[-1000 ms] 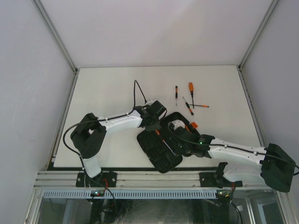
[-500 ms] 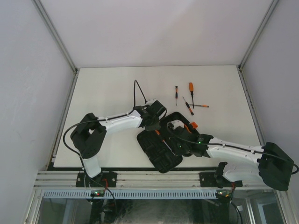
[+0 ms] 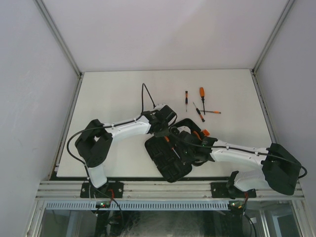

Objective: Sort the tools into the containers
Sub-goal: Adjust the screwdriver in the storage box.

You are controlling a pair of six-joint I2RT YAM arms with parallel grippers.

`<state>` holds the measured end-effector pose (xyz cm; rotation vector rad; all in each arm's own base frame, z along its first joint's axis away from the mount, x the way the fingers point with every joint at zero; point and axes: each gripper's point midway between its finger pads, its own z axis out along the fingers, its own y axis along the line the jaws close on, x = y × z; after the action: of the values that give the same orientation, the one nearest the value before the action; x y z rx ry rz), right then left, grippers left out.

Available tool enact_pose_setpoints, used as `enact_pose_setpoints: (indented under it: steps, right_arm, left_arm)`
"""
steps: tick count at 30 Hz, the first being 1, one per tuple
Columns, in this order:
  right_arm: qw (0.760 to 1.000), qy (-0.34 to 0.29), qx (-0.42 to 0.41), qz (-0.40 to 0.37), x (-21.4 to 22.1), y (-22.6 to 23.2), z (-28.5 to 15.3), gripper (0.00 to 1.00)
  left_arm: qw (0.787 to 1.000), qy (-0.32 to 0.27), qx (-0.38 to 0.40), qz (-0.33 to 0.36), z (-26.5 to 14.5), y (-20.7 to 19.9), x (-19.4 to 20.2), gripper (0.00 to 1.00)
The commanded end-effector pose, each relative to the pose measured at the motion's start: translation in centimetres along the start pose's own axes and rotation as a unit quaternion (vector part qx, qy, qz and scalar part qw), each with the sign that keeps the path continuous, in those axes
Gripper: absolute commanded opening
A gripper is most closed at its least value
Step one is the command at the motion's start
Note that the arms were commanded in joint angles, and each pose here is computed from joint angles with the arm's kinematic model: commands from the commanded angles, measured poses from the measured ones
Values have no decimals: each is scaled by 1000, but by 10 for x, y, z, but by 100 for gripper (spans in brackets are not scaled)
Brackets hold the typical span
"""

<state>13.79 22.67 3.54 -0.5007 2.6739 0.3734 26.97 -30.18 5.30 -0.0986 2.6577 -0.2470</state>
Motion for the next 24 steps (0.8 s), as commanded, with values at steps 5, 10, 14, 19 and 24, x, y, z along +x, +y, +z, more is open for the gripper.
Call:
enact_pose_setpoints:
  steps: [5,10,14,19,24]
  right_arm:
    - [993,102,48,15,49,-22,9,0]
    - [990,130,50,21,59,-23,15,0]
    - [986,150,68,27,67,-29,21,0]
    - [980,174,88,33,78,-35,28,0]
    - [972,199,123,31,88,-44,30,0]
  left_arm:
    - [1000,0,-3,-5,7,-3,-1,24]
    - [1000,2,-4,-3,8,-3,-1,21]
    - [1000,10,-11,5,10,-2,1,19]
    - [1000,12,-15,11,10,2,3,17]
    - [1000,19,-17,18,13,4,6,16]
